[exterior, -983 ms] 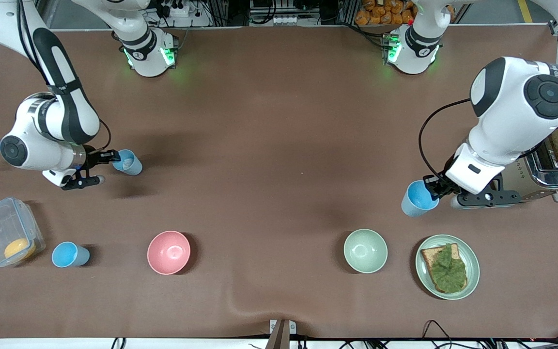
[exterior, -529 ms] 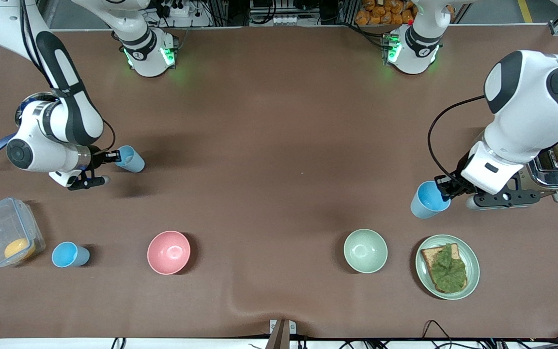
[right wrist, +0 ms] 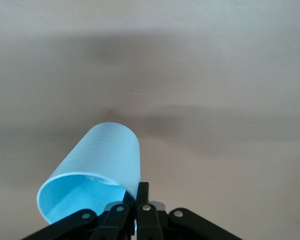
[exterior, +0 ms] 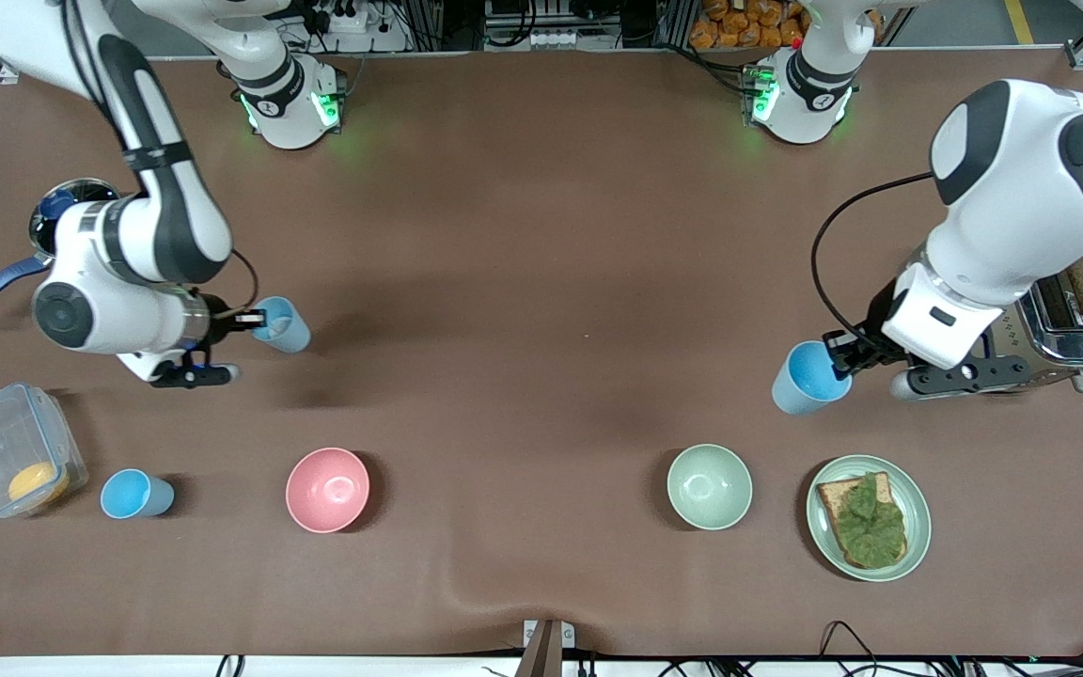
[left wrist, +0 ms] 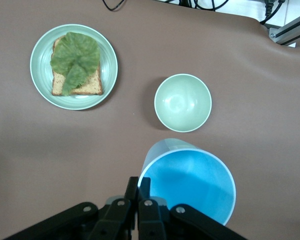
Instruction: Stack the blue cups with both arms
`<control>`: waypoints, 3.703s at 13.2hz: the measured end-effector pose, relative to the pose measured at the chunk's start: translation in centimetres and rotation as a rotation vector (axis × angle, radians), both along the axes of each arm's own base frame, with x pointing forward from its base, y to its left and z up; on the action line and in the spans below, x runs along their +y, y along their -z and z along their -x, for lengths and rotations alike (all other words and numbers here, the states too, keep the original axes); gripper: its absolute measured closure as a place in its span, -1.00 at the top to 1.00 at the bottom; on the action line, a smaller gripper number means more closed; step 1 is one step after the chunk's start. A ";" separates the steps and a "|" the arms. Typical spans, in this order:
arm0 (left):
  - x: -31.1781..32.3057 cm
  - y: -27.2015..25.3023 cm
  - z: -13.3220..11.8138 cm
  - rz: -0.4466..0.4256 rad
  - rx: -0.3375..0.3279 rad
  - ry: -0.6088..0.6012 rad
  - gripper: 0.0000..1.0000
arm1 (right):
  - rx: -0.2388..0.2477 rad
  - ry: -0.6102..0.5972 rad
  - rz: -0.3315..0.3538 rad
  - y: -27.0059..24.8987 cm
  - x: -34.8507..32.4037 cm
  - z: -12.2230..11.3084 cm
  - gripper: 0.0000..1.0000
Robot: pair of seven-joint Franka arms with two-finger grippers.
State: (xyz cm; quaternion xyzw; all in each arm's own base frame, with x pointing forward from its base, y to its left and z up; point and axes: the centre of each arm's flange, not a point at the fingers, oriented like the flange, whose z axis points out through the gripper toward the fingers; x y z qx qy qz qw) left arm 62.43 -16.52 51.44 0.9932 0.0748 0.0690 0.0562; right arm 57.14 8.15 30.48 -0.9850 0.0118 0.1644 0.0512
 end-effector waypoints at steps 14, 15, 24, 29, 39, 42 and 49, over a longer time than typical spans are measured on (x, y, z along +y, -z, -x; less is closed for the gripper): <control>-9.6 2.2 2.8 0.050 0.083 -0.195 -0.94 | 0.017 0.244 -0.024 4.6 28.8 0.4 -0.95; -10.2 2.4 3.0 0.049 0.087 -0.191 -0.94 | 0.025 0.244 -0.030 5.0 29.5 0.7 -0.95; -14.4 5.0 4.4 0.047 0.144 -0.240 -0.94 | 0.019 0.274 -0.042 7.2 32.2 1.8 -0.63; -17.7 6.8 5.8 0.045 0.180 -0.285 -0.94 | -0.045 0.311 -0.088 1.6 30.2 -1.4 0.52; -34.4 15.8 10.5 0.107 0.185 -0.231 -0.94 | -0.170 0.281 0.016 -16.6 -1.0 -4.6 1.00; -35.5 17.8 11.5 0.071 0.183 -0.206 -0.94 | -0.233 0.193 0.058 -20.2 -5.9 -3.2 1.00; -36.7 20.9 12.8 0.022 0.192 -0.241 -0.77 | -0.276 0.279 0.066 -29.5 -14.1 1.4 1.00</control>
